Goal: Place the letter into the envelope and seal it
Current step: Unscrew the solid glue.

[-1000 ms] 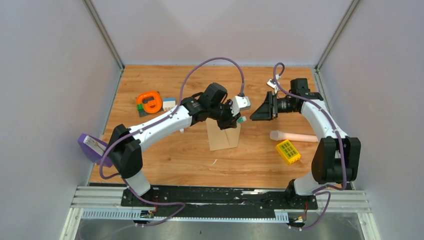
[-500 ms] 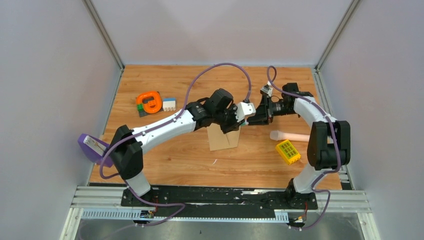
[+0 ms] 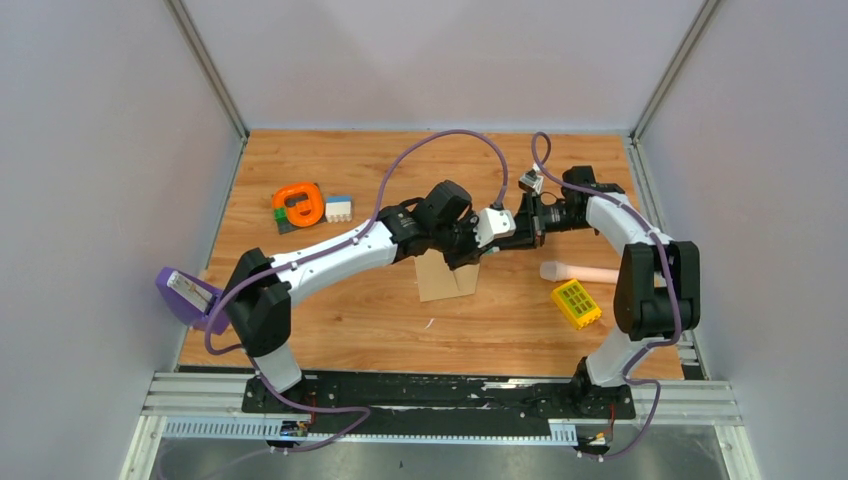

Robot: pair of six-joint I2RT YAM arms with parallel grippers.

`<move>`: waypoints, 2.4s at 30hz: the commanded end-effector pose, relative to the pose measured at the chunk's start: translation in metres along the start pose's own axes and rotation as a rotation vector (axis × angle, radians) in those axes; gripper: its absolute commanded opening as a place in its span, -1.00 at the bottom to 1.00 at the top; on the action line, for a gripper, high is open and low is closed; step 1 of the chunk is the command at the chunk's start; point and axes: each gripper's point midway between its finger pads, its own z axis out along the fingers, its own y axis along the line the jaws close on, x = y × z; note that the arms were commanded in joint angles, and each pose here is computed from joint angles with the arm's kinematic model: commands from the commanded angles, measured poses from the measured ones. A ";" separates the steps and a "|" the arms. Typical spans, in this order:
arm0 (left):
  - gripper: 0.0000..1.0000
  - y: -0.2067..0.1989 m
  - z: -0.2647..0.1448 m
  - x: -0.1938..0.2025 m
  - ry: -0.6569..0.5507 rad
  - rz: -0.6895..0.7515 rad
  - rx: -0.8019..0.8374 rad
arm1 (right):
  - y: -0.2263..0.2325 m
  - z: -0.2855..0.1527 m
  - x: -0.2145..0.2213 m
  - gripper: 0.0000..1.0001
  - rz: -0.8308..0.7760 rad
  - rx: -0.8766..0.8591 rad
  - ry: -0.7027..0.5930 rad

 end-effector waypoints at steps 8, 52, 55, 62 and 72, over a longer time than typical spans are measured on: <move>-1.00 -0.050 -0.016 -0.028 -0.117 -0.077 0.306 | 0.035 -0.009 -0.007 -0.71 -0.318 0.028 -0.024; -1.00 -0.014 -0.023 -0.025 -0.206 -0.269 0.233 | 0.020 -0.014 0.012 -0.03 -0.287 0.241 0.025; -1.00 -0.016 -0.024 -0.027 -0.211 -0.267 0.245 | 0.015 -0.010 0.010 -0.03 -0.257 0.235 0.036; -1.00 -0.023 -0.027 -0.029 -0.219 -0.261 0.288 | 0.010 0.000 0.008 -0.04 -0.222 0.214 0.069; -1.00 -0.026 -0.026 -0.027 -0.217 -0.257 0.304 | 0.017 0.006 0.008 -0.51 -0.196 0.142 0.085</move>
